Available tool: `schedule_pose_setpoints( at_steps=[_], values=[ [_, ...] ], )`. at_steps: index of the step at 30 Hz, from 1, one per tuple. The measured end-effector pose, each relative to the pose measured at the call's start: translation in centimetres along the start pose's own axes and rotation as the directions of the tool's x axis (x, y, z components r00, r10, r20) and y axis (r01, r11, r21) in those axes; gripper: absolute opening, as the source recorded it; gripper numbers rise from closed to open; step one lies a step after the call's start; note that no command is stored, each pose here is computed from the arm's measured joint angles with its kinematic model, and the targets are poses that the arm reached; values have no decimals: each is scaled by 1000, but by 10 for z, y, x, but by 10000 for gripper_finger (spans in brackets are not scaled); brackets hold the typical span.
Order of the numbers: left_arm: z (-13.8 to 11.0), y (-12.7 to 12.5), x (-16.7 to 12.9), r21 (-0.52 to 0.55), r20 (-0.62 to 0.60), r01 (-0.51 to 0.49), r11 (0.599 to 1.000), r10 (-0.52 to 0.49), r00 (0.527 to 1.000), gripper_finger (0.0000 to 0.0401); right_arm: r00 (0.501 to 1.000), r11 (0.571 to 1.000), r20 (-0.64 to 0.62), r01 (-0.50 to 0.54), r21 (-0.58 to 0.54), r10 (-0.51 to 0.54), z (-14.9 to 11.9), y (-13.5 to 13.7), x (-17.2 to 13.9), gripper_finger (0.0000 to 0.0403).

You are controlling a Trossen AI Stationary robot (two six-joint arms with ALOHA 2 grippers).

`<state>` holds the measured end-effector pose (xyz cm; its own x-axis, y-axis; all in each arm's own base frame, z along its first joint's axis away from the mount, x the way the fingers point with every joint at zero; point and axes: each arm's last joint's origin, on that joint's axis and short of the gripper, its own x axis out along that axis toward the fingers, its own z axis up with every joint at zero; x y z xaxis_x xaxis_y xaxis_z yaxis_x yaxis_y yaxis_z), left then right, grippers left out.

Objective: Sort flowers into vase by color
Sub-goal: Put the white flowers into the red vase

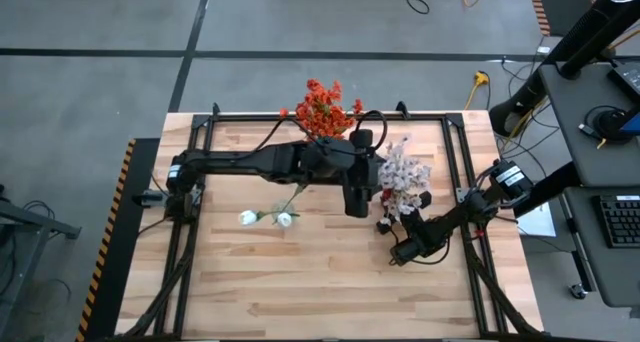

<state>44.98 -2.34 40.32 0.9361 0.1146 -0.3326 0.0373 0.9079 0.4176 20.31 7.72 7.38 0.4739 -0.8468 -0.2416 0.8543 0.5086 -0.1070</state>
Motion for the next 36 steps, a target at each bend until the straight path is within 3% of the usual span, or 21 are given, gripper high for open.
schedule_pose_setpoints(
  at_steps=[12, 17, 20, 24, 29, 36],
  values=[
    [37, 9, -47, 85, -25, 22, 996, -20, 999, 220, 1000, 1000, 4, 1, 11, -1, 0, -1, 0, 245],
    [50, 14, -95, 218, -95, -208, 954, 232, 968, 220, 1000, 1000, 1, 1, 11, -1, 0, -1, 0, 245],
    [61, 23, -145, 122, -81, -234, 964, 245, 966, 220, 1000, 1000, -1, 1, 14, -1, 0, -1, 0, 246],
    [59, 27, -200, -44, -83, -185, 982, 181, 980, 218, 1000, 1000, -2, 1, 22, -1, 0, -1, 0, 245],
    [46, 6, -226, -161, -161, -164, 973, 138, 977, 203, 1000, 999, -5, 1, 55, -1, -1, -1, 0, 246],
    [23, -55, -237, -64, -219, -346, 936, 325, 920, 183, 1000, 998, -6, 1, 64, -1, -1, -1, 0, 247]
  ],
)
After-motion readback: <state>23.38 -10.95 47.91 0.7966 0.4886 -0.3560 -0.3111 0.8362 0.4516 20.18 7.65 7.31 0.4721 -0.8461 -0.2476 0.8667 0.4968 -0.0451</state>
